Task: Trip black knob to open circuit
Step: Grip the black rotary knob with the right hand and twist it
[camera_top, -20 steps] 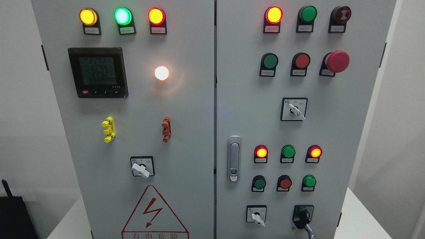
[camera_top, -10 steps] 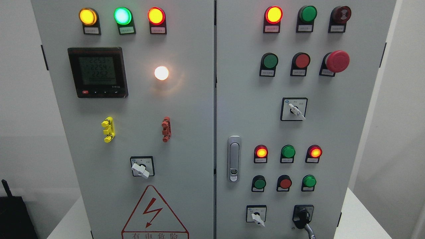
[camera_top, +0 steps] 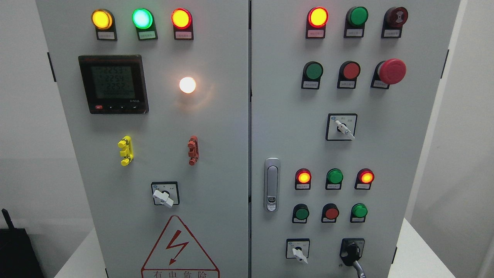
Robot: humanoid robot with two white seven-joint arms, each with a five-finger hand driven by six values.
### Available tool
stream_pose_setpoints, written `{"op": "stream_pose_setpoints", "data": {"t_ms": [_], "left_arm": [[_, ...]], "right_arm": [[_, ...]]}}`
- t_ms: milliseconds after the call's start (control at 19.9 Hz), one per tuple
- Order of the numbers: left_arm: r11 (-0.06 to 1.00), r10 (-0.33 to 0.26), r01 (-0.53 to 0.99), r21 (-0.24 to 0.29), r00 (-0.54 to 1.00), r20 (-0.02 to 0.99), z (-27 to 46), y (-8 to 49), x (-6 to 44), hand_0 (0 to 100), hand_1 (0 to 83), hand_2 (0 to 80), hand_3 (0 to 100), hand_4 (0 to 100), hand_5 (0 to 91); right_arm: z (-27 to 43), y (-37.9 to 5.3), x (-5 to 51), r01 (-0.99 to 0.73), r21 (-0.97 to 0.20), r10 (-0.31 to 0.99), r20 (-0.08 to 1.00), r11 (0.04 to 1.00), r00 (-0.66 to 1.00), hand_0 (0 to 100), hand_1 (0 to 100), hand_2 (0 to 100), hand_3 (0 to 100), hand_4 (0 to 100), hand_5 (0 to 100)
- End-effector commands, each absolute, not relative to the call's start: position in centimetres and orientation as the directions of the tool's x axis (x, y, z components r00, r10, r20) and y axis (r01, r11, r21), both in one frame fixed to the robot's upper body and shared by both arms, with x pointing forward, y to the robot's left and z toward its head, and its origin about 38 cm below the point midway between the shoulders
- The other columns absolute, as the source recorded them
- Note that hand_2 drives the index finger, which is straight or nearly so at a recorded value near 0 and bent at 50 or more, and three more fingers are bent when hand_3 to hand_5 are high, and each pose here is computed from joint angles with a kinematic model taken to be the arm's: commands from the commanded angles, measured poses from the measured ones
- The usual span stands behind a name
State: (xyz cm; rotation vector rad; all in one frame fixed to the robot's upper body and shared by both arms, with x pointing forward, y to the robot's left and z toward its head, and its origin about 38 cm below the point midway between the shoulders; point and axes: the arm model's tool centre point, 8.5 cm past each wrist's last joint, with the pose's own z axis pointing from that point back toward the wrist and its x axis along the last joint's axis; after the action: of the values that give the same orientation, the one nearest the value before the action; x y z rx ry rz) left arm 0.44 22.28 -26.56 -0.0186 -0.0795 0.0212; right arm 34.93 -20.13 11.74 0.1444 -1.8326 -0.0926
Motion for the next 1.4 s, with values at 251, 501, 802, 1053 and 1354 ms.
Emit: {"op": "stream_pose_setpoints", "data": {"t_ms": [251, 501, 802, 1053, 1354], "left_arm": [[1.0, 0.025, -0.024, -0.019, 0.996, 0.085, -26.55, 22.28, 0.72, 12, 38.9, 0.0, 0, 0, 0.0], [0.999, 0.025, -0.024, -0.021, 0.996, 0.085, -26.55, 22.19, 0.72, 12, 38.9, 0.0, 0, 0, 0.0], [0.999, 0.025, -0.024, -0.021, 0.996, 0.085, -26.55, 22.19, 0.72, 12, 38.9, 0.0, 0, 0, 0.0], [0.999, 0.025, -0.024, -0.021, 0.996, 0.085, -26.55, 22.19, 0.72, 12, 38.9, 0.0, 0, 0, 0.0], [1.0, 0.025, -0.024, -0.019, 0.996, 0.083, -26.55, 22.28, 0.62, 12, 38.9, 0.0, 0, 0, 0.0]], "right_arm": [[15.19, -18.22, 34.93, -0.137, 0.131, -0.172, 0.918, 0.982, -0.357, 98, 82, 0, 100, 97, 97], [15.46, -18.11, 35.05, -0.14, 0.132, -0.175, 0.915, 0.981, -0.363, 98, 82, 0, 100, 97, 97], [15.55, -17.91, 35.0, -0.146, 0.132, -0.178, 0.913, 0.98, -0.367, 99, 82, 0, 100, 97, 97], [15.67, -17.36, 35.01, -0.159, 0.136, -0.187, 0.91, 0.978, -0.369, 99, 82, 0, 100, 97, 97], [15.56, -17.4, 34.99, -0.158, 0.135, -0.185, 0.912, 0.978, -0.366, 99, 82, 0, 100, 97, 97]]}}
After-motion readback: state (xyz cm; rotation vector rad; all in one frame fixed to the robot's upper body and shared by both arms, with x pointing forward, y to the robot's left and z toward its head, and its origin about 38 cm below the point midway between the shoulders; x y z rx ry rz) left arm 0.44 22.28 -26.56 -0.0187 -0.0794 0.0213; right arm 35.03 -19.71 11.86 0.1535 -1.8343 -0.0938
